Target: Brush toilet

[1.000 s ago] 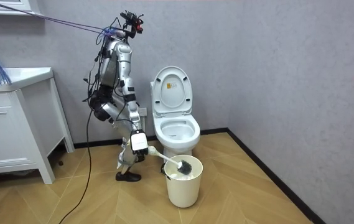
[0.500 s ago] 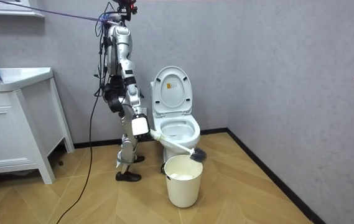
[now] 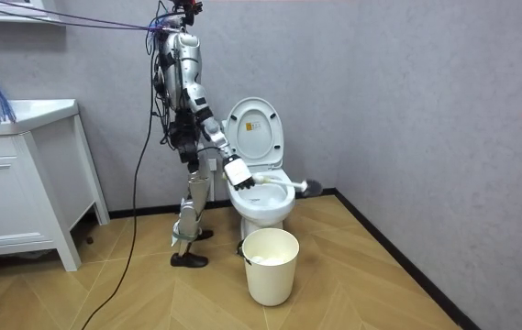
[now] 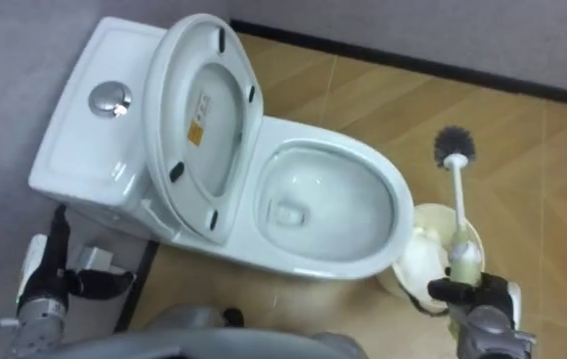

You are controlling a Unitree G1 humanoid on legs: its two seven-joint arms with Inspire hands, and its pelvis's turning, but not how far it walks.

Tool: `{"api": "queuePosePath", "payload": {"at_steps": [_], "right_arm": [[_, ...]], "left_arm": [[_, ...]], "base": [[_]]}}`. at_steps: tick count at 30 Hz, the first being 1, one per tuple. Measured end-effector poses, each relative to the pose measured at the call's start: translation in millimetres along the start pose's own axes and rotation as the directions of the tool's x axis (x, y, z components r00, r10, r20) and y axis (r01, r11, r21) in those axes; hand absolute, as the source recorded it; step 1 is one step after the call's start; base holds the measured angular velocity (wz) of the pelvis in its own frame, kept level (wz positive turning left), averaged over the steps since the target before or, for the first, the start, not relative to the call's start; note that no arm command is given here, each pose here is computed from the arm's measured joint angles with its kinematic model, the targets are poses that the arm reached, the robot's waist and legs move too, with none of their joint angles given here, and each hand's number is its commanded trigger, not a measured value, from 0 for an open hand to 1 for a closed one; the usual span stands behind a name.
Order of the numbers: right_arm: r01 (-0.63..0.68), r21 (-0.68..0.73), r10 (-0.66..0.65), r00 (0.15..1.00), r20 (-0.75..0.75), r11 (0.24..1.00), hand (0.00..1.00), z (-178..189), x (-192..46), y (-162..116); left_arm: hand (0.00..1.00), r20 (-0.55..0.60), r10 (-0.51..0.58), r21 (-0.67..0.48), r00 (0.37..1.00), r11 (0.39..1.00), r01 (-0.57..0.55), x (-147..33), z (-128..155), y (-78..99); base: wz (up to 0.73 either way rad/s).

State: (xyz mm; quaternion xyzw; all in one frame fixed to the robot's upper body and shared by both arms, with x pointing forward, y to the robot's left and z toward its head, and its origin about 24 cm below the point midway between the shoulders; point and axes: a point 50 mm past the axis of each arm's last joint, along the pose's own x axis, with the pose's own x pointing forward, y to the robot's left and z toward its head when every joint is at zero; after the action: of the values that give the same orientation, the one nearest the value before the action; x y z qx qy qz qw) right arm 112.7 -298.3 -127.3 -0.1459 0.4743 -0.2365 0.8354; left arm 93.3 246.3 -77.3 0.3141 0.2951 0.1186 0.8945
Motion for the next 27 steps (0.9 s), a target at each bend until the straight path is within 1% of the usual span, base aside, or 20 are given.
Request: {"api": "queuePosePath", "payload": {"at_steps": [1,3,6,8,11,15,18,22,27], "right_arm": [[-0.007,-0.013,0.008,1.0,0.014,1.0,1.0,3,0,1],[-0.032,-0.068,0.036,0.998,0.055,0.997,1.0,10,0,5],[-0.043,-0.129,0.053,0.996,0.071,0.991,1.0,11,0,7],[-0.061,-0.18,0.078,0.993,0.085,0.982,1.0,14,0,10],[-0.079,-0.234,0.108,0.987,0.116,0.969,1.0,17,0,12],[-0.132,-0.312,0.16,0.985,0.064,0.941,1.0,2,-2,13],[-0.172,-0.341,0.189,0.982,0.018,0.924,1.0,-8,-3,13],[-0.203,-0.366,0.218,0.976,-0.001,0.908,1.0,-11,-3,14],[-0.224,-0.393,0.239,0.971,-0.01,0.892,1.0,-11,-3,14]], "left_arm": [[0.0,0.015,0.002,0.014,1.0,1.0,-0.002,-0.5,2,0.6],[0.0,0.071,0.015,0.082,0.997,0.996,-0.021,0.0,12,3.6],[0.0,0.142,0.049,0.103,0.989,0.993,-0.064,0.2,26,11.3],[0.0,0.264,0.103,0.105,0.959,0.985,-0.135,-0.3,49,19.1],[0.0,0.384,0.127,0.132,0.914,0.973,-0.191,-0.2,69,22.3],[0.0,0.431,0.109,0.187,0.896,0.96,-0.207,0.1,75,18.2],[0.0,0.447,0.083,0.218,0.891,0.956,-0.198,-1.2,77,13.7],[0.0,0.461,0.049,0.243,0.886,0.953,-0.179,-2.9,78,6.7],[0.0,0.47,0.016,0.285,0.883,0.944,-0.169,0.3,78,1.8]], "base": [[0.22],[0.11],[0.2],[0.17],[0.05],[0.0],[-0.03],[-0.09],[-0.03]]}}
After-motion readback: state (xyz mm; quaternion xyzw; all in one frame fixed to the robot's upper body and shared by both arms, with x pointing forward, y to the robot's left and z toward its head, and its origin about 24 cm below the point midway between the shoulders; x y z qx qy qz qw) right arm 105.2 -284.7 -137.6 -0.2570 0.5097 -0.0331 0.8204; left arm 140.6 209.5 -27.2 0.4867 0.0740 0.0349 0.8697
